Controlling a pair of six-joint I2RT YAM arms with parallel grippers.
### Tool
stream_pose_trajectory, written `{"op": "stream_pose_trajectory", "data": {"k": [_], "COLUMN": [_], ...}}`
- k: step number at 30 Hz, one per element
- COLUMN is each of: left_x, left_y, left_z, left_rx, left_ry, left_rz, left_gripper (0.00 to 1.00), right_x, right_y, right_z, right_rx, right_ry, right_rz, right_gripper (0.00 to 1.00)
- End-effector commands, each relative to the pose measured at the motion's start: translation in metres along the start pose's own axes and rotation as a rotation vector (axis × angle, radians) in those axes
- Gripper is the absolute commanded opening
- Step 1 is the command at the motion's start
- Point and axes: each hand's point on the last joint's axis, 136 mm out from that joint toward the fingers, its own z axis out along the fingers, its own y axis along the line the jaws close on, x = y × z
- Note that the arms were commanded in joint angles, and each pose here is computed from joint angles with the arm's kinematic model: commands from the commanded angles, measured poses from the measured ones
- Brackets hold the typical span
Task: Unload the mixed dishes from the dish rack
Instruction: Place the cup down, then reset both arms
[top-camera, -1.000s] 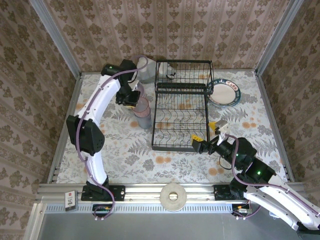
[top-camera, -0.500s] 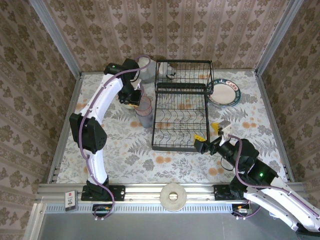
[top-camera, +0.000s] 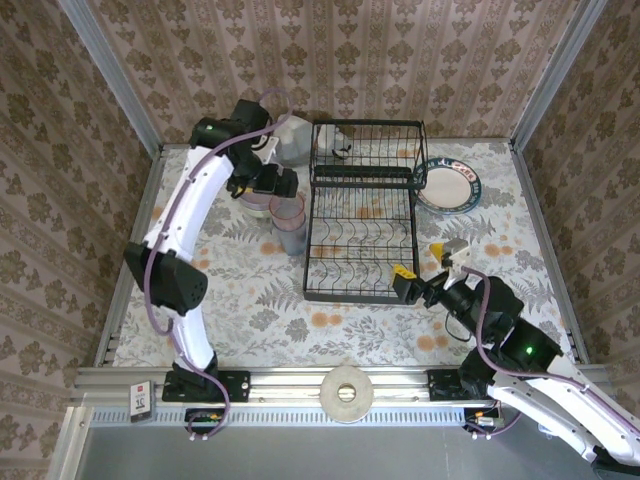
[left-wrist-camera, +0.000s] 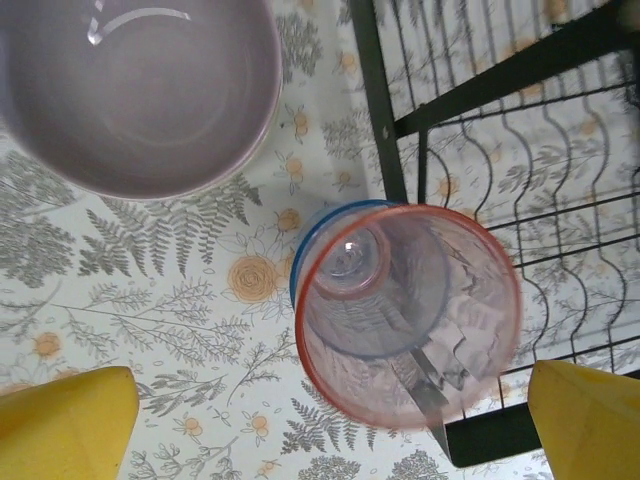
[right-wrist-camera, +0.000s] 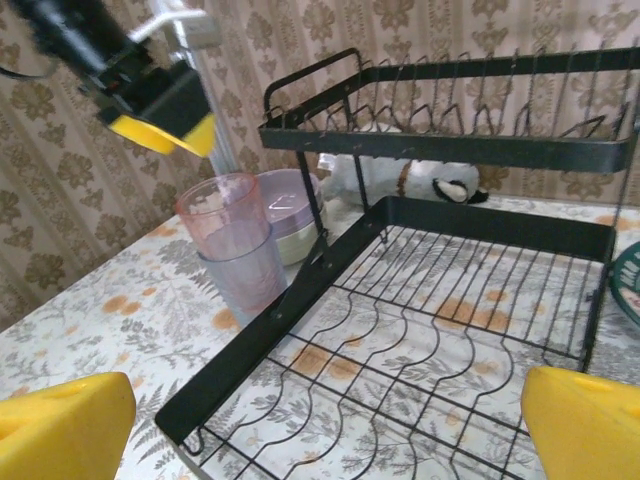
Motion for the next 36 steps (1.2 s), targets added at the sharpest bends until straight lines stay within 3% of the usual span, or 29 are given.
{"op": "stream_pose_trajectory", "data": {"k": [1,7,11,14,20,23,29,36], "left_x": [-0.005,0.002,0.028,0.052,0.083,0.087,0.092,0.086], "left_y": [-0.004,0.006,0.046,0.075,0.129,0.151,0.186,0.194], "left_z": [-0.062,-0.121,-0.153,-0.155,-0.103,-0.067,-0.001,0.031], "left_rx": [-0.007,0.012,-0.107,-0.200,-0.382,-0.435,-0.489,-0.521], "left_ry": [-0.197,-0.602,-0.907,-1.038,-1.013,-0.984,-0.866,-0.858], "left_rz": [0.019,0.011,-0.092,-0.151,-0.253,-0.287,-0.364,-0.306], "left_gripper": [1.00,1.00,1.00,1.00,1.00,1.00,1.00,1.00], "right_x": [-0.011,-0.027,-0.023,-0.023,0.003,0.025,0.054,0.068], "right_y": [-0.011,-0.041,-0.062,-0.092,-0.198,-0.232,-0.258,-0.265], "right_z": [-0.006,-0.011,0.001,0.013,0.016,0.012,0.012,0.011], "right_rx": [0.074,0.232,0.278,0.329,0.600,0.719,0.817,0.836], "right_ry": [0.000,-0.018,0.028,0.020,0.000,-0.024,0.012,0.028], "right_rz": [-0.027,-0.071,-0.013,0.074,0.310,0.306,0.275,0.227], "right_gripper": [1.00,1.00,1.00,1.00,1.00,1.00,1.00,1.00]}}
